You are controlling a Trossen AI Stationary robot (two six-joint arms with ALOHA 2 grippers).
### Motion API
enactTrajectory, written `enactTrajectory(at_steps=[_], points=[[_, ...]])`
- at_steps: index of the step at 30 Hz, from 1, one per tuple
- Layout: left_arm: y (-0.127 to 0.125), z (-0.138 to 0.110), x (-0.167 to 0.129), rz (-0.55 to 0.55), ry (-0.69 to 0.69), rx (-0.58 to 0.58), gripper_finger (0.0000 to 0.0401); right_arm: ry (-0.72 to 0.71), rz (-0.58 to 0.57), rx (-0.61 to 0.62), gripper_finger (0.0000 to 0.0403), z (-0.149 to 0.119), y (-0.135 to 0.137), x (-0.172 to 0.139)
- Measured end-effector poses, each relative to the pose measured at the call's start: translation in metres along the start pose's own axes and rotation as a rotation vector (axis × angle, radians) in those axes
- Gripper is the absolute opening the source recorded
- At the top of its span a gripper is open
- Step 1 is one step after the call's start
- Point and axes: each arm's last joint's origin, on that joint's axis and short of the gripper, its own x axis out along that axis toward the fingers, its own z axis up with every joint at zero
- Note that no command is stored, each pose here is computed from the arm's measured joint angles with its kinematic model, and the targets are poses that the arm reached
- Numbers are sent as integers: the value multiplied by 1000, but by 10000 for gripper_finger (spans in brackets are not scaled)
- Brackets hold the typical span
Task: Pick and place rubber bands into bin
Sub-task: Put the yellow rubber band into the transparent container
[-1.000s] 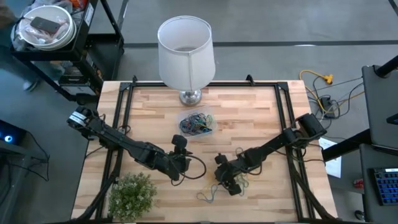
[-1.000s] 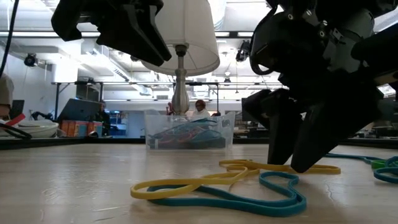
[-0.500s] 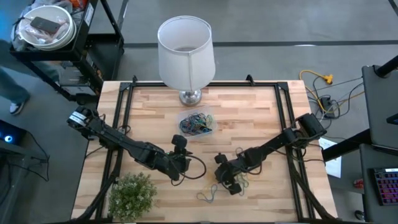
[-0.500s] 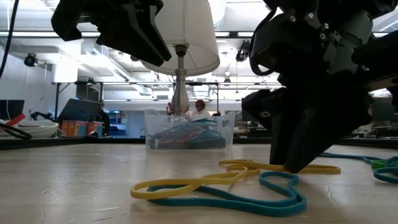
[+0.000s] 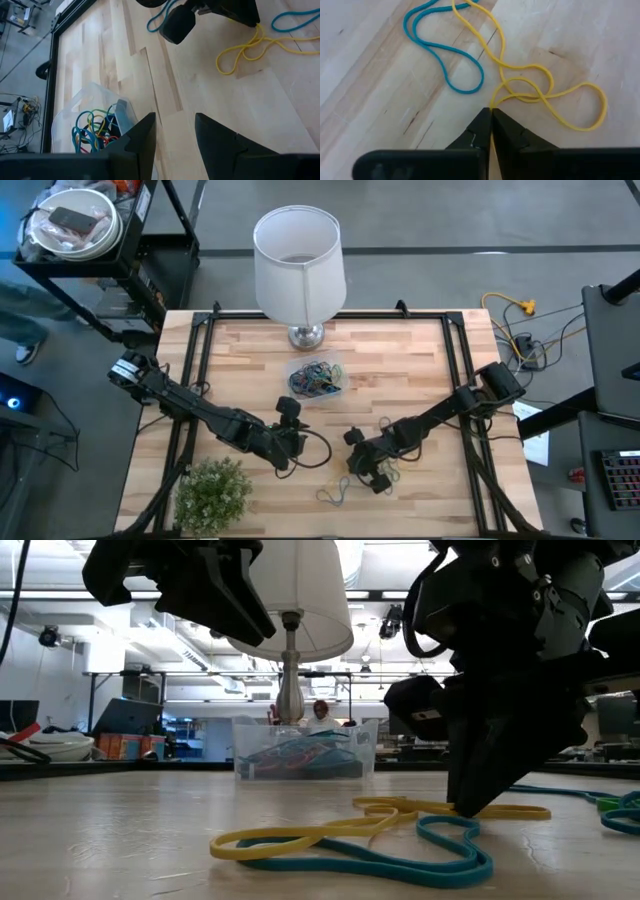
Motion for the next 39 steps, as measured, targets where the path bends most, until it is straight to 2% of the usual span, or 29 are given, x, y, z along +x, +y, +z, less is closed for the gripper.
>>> enactTrajectory(at_steps=[11,16,27,33,39], points=[[0,0,0,0,1,0,121,36,-66,-74,8,30,11,-24],[0,0,0,0,0,0,121,66,-142,-124,8,48,17,-39],[-1,-2,1,-1,5,-13,121,179,-517,-255,8,76,5,-66],[-2,-3,1,-2,9,-10,121,194,-667,-293,8,87,-12,-75],[-2,-4,2,-3,18,-6,121,240,-783,-273,8,86,-37,-80]])
